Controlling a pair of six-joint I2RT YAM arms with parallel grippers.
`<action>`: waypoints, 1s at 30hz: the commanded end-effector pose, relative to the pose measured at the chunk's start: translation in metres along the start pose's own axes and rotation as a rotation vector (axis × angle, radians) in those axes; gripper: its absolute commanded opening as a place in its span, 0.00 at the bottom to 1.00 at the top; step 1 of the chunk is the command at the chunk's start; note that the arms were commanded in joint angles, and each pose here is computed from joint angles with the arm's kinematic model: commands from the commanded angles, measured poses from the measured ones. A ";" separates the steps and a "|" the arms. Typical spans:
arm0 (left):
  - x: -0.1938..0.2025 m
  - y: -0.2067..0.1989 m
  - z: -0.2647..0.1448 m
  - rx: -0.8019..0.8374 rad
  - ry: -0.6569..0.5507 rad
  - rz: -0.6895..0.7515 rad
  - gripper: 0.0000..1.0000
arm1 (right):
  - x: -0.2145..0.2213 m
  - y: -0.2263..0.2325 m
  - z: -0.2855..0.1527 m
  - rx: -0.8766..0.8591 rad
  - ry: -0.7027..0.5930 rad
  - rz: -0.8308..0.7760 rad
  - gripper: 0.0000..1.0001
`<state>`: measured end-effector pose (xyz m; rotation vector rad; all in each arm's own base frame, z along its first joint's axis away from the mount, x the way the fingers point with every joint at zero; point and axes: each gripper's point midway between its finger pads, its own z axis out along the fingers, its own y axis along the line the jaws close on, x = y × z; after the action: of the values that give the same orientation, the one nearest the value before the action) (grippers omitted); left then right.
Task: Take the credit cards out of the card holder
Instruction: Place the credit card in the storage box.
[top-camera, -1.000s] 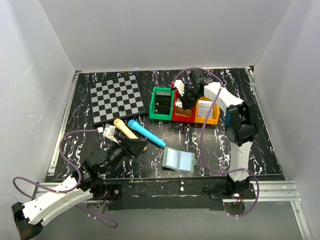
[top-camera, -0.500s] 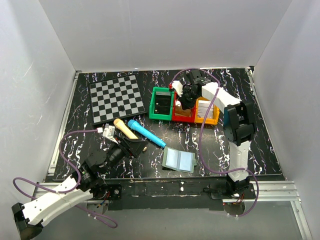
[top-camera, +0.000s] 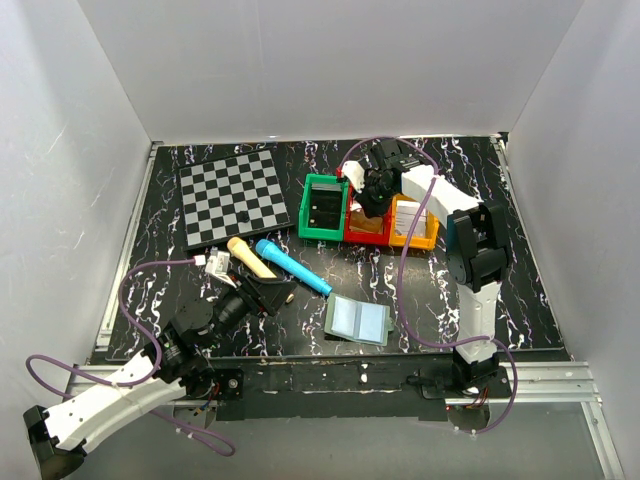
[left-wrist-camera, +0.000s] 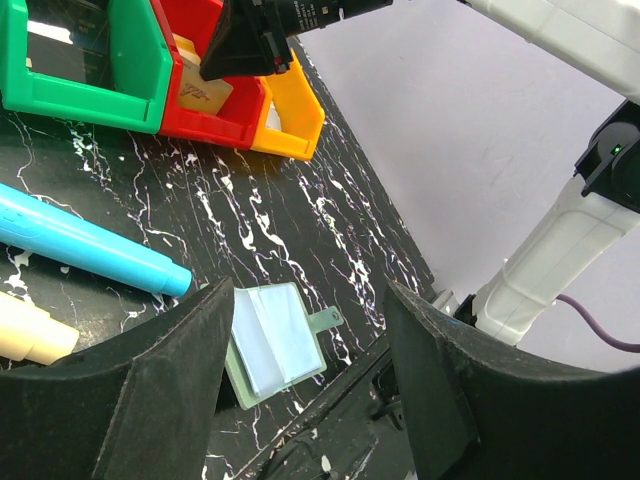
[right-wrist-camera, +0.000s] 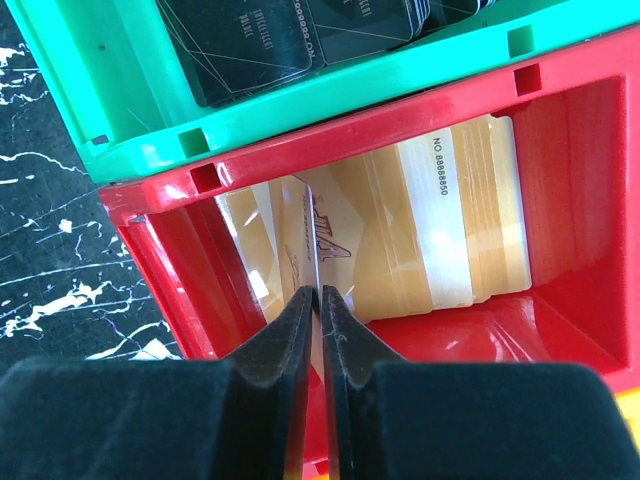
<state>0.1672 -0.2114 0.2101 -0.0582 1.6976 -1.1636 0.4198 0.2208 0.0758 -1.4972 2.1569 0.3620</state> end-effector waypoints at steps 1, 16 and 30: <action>0.004 0.007 0.000 -0.019 0.012 0.016 0.61 | -0.012 -0.011 -0.007 0.053 -0.024 -0.012 0.16; 0.003 0.005 -0.001 -0.011 0.006 0.004 0.61 | -0.031 -0.026 -0.023 0.136 -0.065 0.010 0.25; -0.004 0.027 -0.012 -0.166 0.006 0.000 0.81 | -0.169 -0.023 -0.209 0.528 -0.714 0.189 0.39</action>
<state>0.1662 -0.2041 0.1939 -0.0743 1.7632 -1.1116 0.4734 0.2277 0.2313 -0.9423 1.8898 0.1732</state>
